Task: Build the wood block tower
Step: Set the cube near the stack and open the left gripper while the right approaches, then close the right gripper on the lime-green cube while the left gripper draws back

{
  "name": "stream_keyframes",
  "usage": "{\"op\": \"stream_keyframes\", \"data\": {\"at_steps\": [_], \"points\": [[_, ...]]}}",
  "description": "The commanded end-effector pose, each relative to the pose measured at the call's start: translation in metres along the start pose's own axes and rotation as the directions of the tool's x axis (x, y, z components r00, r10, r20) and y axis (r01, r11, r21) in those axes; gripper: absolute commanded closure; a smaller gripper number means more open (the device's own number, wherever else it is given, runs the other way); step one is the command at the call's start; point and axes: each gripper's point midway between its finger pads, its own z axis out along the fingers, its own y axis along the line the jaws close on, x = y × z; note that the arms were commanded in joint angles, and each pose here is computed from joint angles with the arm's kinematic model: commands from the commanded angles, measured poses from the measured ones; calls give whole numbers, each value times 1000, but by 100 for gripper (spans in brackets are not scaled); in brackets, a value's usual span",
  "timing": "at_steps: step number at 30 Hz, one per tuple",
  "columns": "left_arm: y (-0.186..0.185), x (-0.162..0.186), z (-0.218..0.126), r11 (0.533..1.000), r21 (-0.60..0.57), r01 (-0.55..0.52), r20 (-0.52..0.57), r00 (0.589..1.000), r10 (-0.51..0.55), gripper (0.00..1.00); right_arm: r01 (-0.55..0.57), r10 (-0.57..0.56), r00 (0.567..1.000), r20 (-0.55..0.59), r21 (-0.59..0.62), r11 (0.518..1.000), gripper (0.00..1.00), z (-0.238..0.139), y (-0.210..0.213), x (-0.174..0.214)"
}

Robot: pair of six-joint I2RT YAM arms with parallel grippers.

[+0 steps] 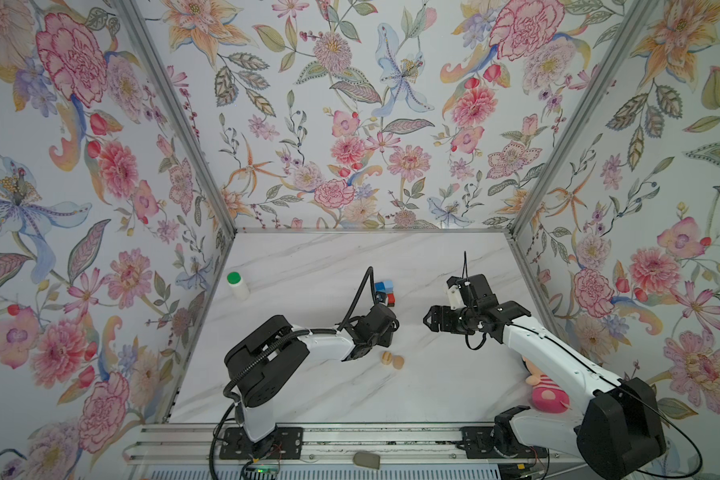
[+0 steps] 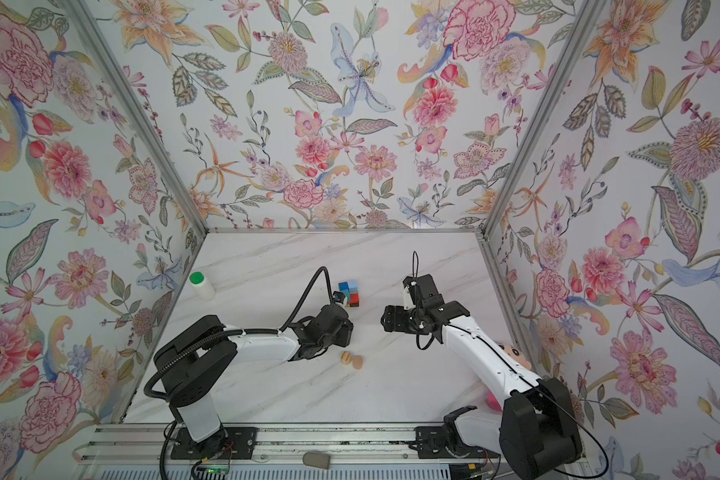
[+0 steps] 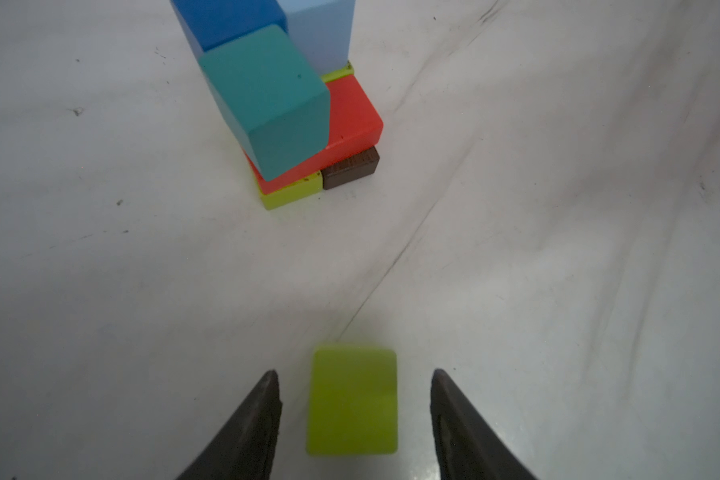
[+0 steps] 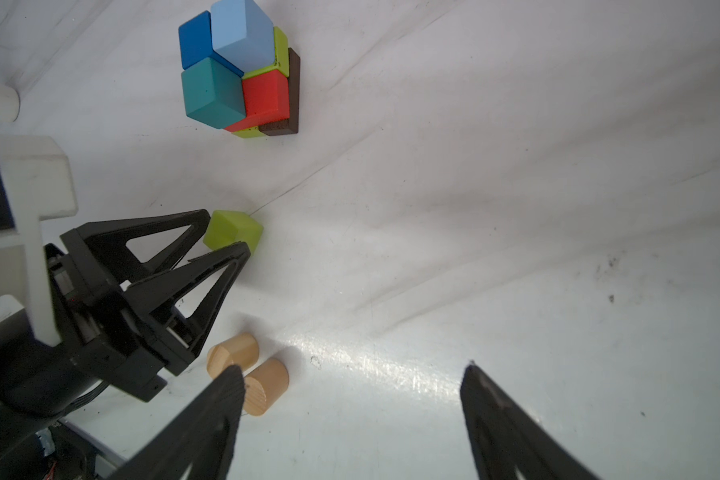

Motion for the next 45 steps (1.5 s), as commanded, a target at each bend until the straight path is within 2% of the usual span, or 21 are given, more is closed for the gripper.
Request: {"op": "stream_keyframes", "data": {"at_steps": [1, 9, 17, 19, 22, 23, 33, 45], "points": [[-10, -19, -18, 999, 28, -18, 56, 998, 16, 40, -6, 6, 1000, -1, 4, 1000, 16, -5, 2, -4], [24, -37, -66, 997, -57, -44, 137, 989, 51, 37, -11, 12, 999, -30, 26, 1000, 19, 6, 17, -5], [74, -24, -112, 992, -129, -11, 208, 977, 38, 29, 4, -1, 997, -77, 43, 999, 21, 28, 52, -2], [82, -19, -121, 991, -134, 4, 226, 974, 27, 23, 0, 4, 996, -94, 46, 999, 21, 35, 61, -1], [91, -9, -131, 991, -128, 33, 253, 968, 1, 2, 11, -6, 992, -128, 42, 999, 21, 48, 80, 6], [94, -6, -134, 991, -126, 42, 261, 965, -8, 1, 17, -11, 991, -133, 44, 999, 21, 52, 86, 7], [113, 8, -148, 989, -130, 66, 299, 954, -24, 1, 20, -3, 983, -186, 90, 996, 28, 85, 114, 10], [110, 13, -148, 996, -80, 45, 309, 951, -18, 1, -16, 51, 979, -198, 176, 984, 36, 109, 113, 13]]}}
